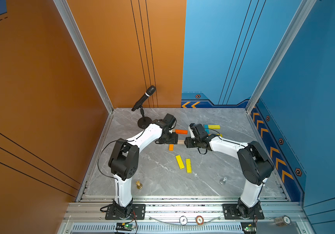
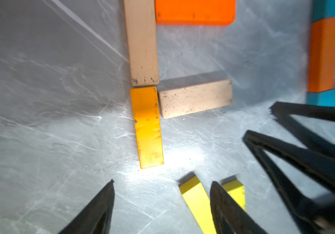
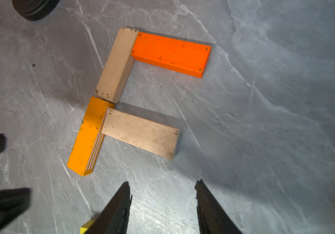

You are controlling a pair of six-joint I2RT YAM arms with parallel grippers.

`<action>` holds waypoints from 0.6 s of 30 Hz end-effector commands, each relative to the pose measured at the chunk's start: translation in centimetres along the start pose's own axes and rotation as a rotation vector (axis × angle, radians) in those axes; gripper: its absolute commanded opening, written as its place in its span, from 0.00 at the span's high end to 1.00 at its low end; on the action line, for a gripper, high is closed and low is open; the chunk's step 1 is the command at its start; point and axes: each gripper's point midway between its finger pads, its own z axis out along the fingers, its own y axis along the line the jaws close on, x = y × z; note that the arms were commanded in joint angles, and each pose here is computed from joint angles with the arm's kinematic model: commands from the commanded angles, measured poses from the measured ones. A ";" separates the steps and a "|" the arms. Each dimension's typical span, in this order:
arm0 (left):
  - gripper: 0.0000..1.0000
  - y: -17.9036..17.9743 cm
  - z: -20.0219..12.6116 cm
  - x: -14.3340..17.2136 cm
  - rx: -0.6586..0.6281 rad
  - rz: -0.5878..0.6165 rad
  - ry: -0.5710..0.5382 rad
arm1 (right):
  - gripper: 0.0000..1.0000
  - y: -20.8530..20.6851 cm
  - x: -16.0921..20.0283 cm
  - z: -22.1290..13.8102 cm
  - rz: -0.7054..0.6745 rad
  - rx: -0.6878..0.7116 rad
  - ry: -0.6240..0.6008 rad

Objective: Assemble the number 6 with building blocks
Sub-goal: Adjust the building block at the center of the board.

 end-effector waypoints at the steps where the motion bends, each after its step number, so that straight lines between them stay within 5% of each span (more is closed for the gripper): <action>1: 0.23 1.4 -1.6 0.9 0.029 -0.065 0.027 | 0.46 0.2 0.4 0.1 -0.039 0.048 0.022; 8: 0.19 4.4 -3.4 2.1 0.030 -0.145 0.027 | 0.51 2.4 1.6 1.0 -0.048 0.056 0.064; 18: 0.30 5.5 -5.0 2.2 0.033 -0.141 -0.005 | 0.64 4.8 2.9 2.3 -0.068 0.076 0.111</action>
